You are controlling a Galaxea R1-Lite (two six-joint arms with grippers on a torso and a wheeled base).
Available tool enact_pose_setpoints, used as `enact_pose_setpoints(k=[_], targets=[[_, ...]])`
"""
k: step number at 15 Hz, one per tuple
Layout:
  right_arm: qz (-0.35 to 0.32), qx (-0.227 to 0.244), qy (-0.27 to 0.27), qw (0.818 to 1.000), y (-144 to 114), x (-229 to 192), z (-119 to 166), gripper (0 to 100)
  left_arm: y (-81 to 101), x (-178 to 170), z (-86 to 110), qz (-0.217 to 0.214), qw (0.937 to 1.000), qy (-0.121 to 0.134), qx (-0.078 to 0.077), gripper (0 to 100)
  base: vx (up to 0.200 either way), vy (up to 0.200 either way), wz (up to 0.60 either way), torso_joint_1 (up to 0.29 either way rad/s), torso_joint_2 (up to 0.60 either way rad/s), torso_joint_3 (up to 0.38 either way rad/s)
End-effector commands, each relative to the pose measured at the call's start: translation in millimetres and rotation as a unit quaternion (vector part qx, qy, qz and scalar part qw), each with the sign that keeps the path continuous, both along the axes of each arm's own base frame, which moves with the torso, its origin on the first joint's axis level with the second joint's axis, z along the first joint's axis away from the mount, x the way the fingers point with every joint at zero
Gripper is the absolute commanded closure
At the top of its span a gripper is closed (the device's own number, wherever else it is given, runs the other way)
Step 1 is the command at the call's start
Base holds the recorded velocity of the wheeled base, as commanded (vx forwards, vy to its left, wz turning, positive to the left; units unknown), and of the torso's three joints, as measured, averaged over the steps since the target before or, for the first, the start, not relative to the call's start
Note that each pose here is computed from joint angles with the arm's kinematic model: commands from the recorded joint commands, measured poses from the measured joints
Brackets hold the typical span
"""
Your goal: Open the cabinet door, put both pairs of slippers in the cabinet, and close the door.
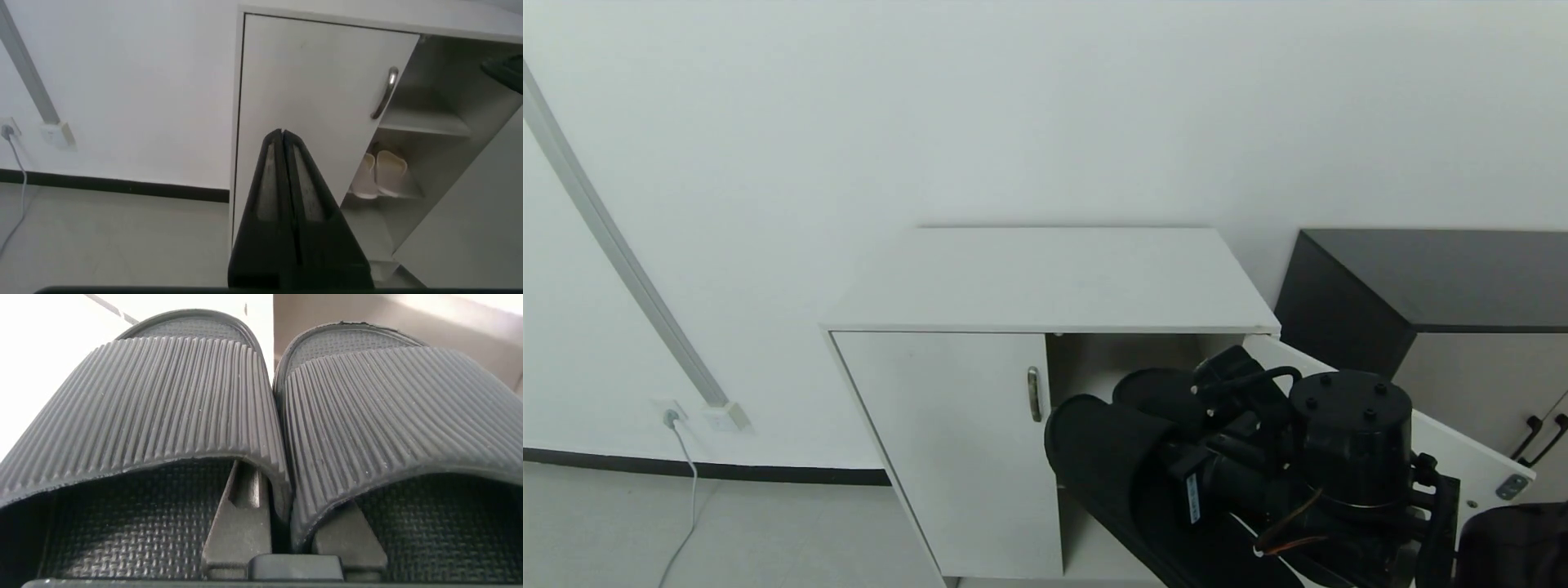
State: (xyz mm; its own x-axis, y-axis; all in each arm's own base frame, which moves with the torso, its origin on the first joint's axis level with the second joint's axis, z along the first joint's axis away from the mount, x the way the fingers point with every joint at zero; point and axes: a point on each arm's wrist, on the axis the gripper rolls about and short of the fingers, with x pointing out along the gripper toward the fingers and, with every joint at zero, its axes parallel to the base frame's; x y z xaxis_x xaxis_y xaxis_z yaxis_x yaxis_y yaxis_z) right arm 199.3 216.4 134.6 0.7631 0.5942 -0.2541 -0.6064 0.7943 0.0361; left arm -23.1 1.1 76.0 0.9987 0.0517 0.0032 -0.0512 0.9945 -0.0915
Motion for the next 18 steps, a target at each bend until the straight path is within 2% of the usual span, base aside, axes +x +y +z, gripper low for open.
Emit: enact_pose_setpoints(k=[1,10,18], targets=[[0.001,0.0,0.001,1.0,0.4,-0.2,-0.5,100,0.0,0.1,-0.1,0.0,1.0,0.001,0.0,100,0.0,0.0,0.0,-0.222,0.54,0.32],[0.003,-0.005,0.006,1.0,0.6,-0.1,-4.6,100,0.0,0.1,-0.1,0.0,1.0,0.001,0.0,100,0.0,0.0,0.0,-0.188,0.51,0.313],[0.004,-0.008,0.008,1.0,1.2,0.4,-6.5,100,0.0,0.0,0.3,0.0,1.0,0.0,0.0,100,0.0,0.0,0.0,-0.129,0.47,0.337]])
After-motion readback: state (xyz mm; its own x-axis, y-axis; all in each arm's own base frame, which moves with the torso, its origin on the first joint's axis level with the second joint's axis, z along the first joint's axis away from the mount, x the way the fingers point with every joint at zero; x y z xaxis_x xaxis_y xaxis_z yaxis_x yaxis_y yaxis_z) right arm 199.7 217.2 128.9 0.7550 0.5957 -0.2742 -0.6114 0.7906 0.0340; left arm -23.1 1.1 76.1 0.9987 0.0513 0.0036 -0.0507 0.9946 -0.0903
